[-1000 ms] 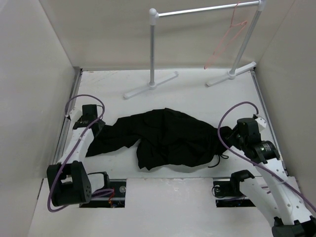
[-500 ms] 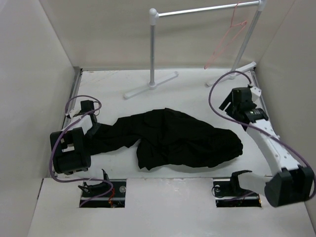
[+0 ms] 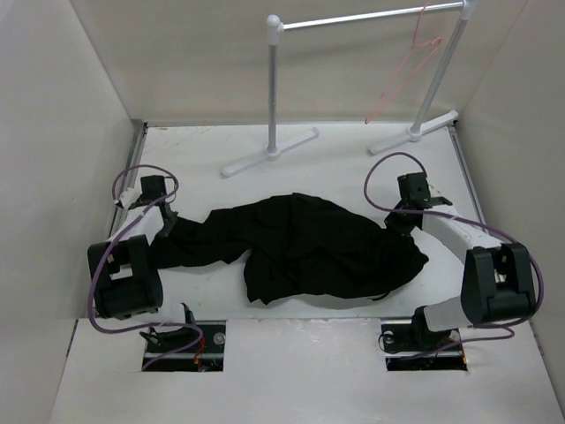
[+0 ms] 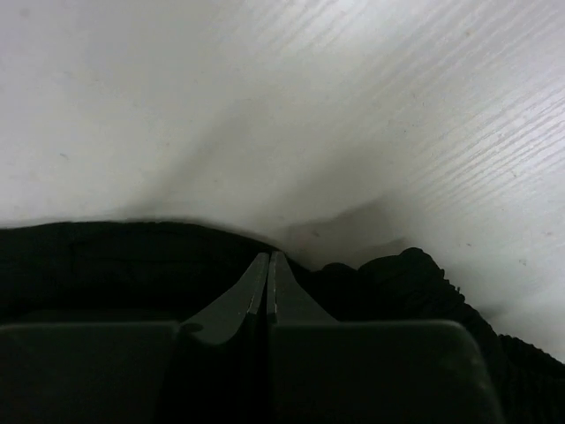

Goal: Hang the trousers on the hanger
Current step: Flatten out the trousers at the center of the board.

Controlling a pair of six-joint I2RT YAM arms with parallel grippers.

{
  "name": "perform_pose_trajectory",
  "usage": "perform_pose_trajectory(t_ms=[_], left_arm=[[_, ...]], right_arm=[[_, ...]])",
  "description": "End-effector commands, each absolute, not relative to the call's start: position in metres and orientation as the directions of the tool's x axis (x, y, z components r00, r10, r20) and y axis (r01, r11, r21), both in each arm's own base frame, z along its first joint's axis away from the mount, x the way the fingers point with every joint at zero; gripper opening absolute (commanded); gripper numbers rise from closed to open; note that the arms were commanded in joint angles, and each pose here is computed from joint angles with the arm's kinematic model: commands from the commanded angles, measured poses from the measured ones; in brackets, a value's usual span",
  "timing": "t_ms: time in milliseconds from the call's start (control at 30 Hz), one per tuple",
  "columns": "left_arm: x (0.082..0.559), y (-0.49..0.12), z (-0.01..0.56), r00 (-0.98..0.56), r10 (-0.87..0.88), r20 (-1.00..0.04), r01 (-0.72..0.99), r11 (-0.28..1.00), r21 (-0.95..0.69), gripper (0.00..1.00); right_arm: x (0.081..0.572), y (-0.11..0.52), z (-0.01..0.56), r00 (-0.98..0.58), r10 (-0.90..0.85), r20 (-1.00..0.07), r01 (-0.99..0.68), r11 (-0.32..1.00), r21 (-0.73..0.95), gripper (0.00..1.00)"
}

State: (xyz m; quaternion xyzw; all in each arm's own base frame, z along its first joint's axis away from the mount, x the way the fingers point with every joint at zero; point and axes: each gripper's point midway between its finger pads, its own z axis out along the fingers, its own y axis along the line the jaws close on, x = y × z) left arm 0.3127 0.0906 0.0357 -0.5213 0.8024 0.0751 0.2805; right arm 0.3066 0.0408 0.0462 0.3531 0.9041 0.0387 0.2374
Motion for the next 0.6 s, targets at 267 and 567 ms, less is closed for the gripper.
perform_pose_trajectory(t_ms=[267, 567], left_arm=[[0.357, 0.121, 0.261, 0.125, -0.759, -0.638, -0.687, 0.398, -0.608, 0.01], [0.301, 0.162, 0.390, 0.413, -0.654, -0.634, -0.588, 0.340, -0.734, 0.03]], right_arm=[[0.311, 0.061, 0.346, -0.130, 0.538, -0.833, 0.220, 0.834, 0.505, 0.02], [0.203, 0.048, 0.454, 0.076, 0.638, -0.767, -0.074, 0.770, 0.633, 0.03]])
